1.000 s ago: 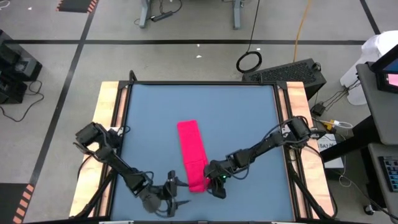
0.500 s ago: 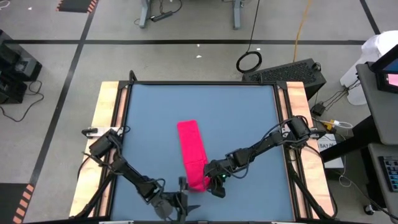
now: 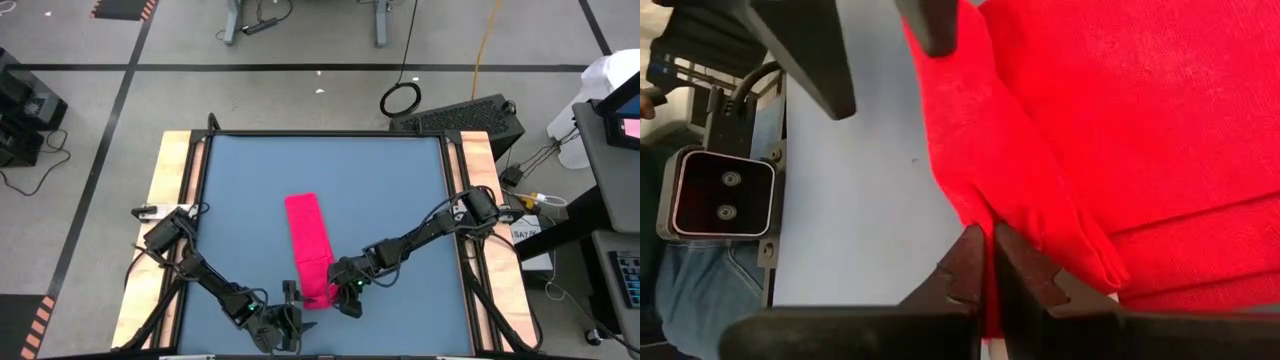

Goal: Roll towel
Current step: Roll the red towel

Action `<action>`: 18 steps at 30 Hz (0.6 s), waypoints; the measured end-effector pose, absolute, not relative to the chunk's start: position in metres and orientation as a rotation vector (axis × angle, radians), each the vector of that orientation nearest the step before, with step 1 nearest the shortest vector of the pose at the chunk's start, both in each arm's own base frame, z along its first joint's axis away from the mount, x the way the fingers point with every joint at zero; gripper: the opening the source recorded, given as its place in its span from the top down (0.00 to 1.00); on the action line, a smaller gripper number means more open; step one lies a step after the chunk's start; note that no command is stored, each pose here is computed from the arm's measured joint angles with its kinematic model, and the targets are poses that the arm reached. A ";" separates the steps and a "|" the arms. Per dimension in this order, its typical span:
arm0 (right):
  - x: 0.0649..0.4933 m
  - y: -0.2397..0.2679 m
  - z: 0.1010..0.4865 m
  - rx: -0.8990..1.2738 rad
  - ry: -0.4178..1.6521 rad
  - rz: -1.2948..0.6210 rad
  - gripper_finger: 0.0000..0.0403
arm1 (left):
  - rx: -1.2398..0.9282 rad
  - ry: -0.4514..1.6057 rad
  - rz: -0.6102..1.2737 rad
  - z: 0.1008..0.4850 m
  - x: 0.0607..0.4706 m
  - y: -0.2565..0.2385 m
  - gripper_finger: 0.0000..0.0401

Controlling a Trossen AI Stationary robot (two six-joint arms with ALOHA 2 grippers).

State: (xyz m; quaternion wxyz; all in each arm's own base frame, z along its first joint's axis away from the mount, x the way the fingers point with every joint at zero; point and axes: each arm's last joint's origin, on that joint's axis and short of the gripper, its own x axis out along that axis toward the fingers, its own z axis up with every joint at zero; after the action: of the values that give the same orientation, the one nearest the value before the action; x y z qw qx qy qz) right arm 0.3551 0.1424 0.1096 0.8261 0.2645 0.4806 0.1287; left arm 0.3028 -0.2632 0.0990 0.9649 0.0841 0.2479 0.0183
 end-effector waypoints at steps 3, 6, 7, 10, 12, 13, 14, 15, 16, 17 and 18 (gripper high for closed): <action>0.355 0.142 0.110 0.576 1.023 0.266 0.98 | 0.174 0.515 0.044 0.098 0.303 -0.262 0.25; 0.355 0.142 0.110 0.587 1.022 0.258 0.98 | 0.164 0.530 0.050 0.097 0.303 -0.260 0.25; 0.355 0.142 0.110 0.587 1.020 0.258 0.98 | 0.160 0.545 0.058 0.095 0.302 -0.259 0.25; 0.356 0.142 0.110 0.587 1.018 0.259 0.98 | 0.139 0.591 0.087 0.091 0.302 -0.253 0.25; 0.356 0.142 0.110 0.587 1.017 0.258 0.98 | 0.127 0.605 0.090 0.090 0.302 -0.252 0.26; 0.356 0.142 0.110 0.586 1.016 0.256 0.98 | 0.125 0.608 0.089 0.090 0.302 -0.251 0.27; 0.356 0.142 0.110 0.585 1.015 0.253 0.98 | 0.121 0.609 0.086 0.090 0.302 -0.251 0.29; 0.356 0.142 0.110 0.588 1.014 0.247 0.98 | 0.119 0.609 0.085 0.090 0.303 -0.251 0.31; 0.356 0.142 0.110 0.596 1.016 0.241 0.98 | 0.116 0.606 0.082 0.091 0.303 -0.252 0.33; 0.356 0.142 0.110 0.603 1.017 0.238 0.98 | 0.115 0.603 0.081 0.091 0.303 -0.252 0.36; 0.356 0.142 0.110 0.605 1.017 0.236 0.98 | 0.123 0.598 0.084 0.091 0.303 -0.252 0.38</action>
State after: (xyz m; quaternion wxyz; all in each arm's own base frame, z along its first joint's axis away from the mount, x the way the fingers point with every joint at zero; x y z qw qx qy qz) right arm 0.3557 0.1423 0.1100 0.8233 0.2844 0.4784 0.1112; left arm 0.3028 -0.2522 0.0912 0.9530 0.0605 0.2941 0.0411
